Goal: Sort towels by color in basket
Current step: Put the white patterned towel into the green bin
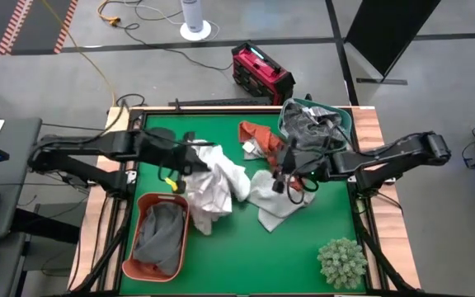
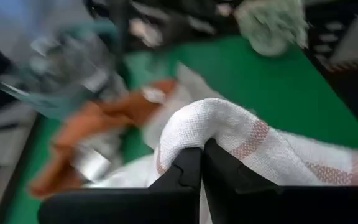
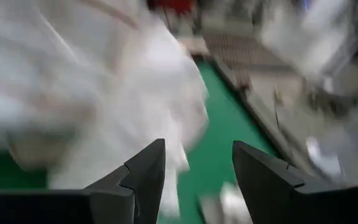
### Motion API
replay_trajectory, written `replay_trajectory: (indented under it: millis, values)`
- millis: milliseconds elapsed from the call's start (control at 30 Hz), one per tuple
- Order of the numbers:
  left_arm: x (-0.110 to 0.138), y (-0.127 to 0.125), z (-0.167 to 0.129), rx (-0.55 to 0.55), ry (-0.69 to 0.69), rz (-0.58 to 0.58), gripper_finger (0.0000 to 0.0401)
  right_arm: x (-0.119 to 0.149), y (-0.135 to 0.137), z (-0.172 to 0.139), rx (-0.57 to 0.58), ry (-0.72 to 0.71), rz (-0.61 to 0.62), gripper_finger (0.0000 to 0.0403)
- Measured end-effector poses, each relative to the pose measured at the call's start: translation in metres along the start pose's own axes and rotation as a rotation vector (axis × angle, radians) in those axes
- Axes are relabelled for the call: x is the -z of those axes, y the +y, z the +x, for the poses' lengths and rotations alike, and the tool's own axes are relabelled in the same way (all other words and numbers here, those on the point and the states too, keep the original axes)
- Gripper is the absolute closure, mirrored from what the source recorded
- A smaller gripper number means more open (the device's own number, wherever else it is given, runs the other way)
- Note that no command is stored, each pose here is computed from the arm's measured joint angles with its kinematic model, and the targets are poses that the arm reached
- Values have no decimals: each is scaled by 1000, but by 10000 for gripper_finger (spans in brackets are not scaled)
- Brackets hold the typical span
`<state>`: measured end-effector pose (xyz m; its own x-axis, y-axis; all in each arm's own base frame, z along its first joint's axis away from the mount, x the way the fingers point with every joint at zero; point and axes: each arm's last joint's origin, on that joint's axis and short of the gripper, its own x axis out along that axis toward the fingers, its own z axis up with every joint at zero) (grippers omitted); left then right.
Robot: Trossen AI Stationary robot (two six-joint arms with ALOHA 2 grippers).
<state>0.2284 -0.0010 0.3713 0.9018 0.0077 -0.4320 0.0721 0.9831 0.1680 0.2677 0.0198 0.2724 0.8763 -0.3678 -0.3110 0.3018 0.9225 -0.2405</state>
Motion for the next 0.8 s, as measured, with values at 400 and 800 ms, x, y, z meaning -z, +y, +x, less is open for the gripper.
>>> replay_trajectory:
  millis: [400,800]
  values:
    - [-9,4,3,-64,-84,183,401,-15,50,47,-65,-321,-199,153]
    - [-11,-1,4,119,-152,257,401,-66,47,65,-188,-329,-138,26]
